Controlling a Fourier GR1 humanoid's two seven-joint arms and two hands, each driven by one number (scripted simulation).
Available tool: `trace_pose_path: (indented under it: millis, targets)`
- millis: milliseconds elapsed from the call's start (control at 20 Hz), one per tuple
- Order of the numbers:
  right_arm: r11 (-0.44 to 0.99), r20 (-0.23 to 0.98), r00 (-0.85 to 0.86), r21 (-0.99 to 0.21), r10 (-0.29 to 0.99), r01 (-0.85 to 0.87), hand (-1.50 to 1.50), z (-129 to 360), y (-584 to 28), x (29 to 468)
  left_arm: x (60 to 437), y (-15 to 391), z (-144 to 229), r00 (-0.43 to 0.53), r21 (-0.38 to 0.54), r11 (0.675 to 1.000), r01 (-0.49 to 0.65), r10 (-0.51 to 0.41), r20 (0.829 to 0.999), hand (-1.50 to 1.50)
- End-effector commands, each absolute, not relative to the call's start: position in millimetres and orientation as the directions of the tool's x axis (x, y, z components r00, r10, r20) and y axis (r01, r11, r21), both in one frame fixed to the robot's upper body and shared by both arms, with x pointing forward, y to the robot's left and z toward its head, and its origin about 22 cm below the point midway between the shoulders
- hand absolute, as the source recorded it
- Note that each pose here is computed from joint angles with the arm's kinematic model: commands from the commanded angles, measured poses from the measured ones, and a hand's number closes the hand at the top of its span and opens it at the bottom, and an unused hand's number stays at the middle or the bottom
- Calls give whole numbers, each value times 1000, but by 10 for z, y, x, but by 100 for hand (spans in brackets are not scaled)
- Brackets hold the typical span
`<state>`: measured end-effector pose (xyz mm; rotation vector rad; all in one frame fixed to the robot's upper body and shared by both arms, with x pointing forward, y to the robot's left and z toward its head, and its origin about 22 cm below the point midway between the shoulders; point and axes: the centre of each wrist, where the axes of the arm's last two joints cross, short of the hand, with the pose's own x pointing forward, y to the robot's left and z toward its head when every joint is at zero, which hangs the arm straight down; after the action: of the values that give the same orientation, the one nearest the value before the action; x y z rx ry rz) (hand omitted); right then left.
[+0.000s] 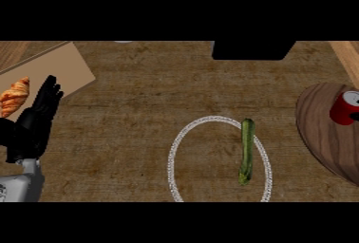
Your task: Pick the can from the placemat and place it in the bowl
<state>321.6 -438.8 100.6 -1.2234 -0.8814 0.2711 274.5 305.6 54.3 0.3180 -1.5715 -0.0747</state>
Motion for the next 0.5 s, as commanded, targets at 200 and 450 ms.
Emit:
trace_pose_path:
  millis: [200,450]
  targets:
    - [554,688,476,-725,548,409,-150,880,-4726,3103,2731,3083,678,-4,248,955,-165,-252,968,0]
    - [620,922,184,-366,339,694,-150,999,-4762,2983,2710,3069,542,25,252,949,-188,-252,967,0]
